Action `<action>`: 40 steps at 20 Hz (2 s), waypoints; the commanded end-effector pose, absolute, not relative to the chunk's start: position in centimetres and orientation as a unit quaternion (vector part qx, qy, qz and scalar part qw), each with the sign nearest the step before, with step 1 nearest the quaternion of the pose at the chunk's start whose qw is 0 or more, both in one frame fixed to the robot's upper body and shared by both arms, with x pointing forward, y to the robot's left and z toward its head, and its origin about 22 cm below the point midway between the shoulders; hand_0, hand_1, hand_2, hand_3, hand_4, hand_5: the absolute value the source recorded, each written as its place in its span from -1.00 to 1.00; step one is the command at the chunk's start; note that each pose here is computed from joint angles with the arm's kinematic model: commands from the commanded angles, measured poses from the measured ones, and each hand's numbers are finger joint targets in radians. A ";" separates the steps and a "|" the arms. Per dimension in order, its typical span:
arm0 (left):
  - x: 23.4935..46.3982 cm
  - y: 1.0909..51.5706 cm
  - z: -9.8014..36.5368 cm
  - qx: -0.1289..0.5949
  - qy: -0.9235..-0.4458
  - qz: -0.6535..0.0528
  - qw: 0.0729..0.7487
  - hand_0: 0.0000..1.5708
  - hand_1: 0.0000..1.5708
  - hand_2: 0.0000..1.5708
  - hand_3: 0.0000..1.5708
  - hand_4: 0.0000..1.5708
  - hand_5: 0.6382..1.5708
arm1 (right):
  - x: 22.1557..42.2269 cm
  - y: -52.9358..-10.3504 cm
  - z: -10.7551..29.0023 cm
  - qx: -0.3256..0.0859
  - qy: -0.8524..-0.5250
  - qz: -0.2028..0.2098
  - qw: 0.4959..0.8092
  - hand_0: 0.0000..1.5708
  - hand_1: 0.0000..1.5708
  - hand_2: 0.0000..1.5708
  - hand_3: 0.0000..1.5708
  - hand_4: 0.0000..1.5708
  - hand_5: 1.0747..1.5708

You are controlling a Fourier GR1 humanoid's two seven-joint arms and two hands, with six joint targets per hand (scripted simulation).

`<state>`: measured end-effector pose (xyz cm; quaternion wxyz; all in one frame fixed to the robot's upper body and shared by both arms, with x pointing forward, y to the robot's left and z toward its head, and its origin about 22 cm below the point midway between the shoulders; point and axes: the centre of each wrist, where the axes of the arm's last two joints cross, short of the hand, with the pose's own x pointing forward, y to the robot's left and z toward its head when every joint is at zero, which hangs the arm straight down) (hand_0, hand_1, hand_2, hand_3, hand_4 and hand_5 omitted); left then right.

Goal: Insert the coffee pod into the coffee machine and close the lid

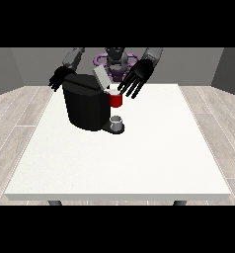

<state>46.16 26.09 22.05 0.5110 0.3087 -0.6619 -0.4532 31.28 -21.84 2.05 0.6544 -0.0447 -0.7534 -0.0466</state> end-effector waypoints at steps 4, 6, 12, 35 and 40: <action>46.0 25.4 21.7 0.298 -0.652 -0.461 0.524 -1.00 -1.00 -1.00 -1.00 -1.00 1.00 | 30.9 -22.9 0.7 -0.054 -0.736 -0.069 0.672 -1.00 -1.00 -1.00 -1.00 -0.51 1.00; 45.7 23.5 17.2 0.274 -0.644 -0.467 0.541 -1.00 -1.00 -1.00 -1.00 -1.00 1.00 | 30.1 -22.0 0.4 -0.043 -0.725 -0.070 0.683 -1.00 -1.00 -1.00 -1.00 -0.45 1.00; 45.2 26.5 14.4 0.182 -0.686 -0.330 0.622 -1.00 -1.00 -1.00 -1.00 -1.00 1.00 | 27.1 -22.8 -1.8 -0.028 -0.721 -0.058 0.690 -1.00 -1.00 -1.00 -1.00 -0.43 1.00; 37.3 21.7 -1.6 -0.078 -0.689 -0.118 0.711 -1.00 -1.00 -1.00 -1.00 -1.00 1.00 | 30.8 -26.2 5.3 -0.031 -0.731 0.061 0.679 -1.00 -1.00 -1.00 -1.00 -0.83 1.00; 35.2 23.9 -2.6 -0.112 -0.667 -0.109 0.729 -1.00 -1.00 -1.00 -1.00 -1.00 1.00 | 30.7 -26.4 3.9 -0.042 -0.720 0.061 0.690 -1.00 -1.00 -1.00 -1.00 -1.00 1.00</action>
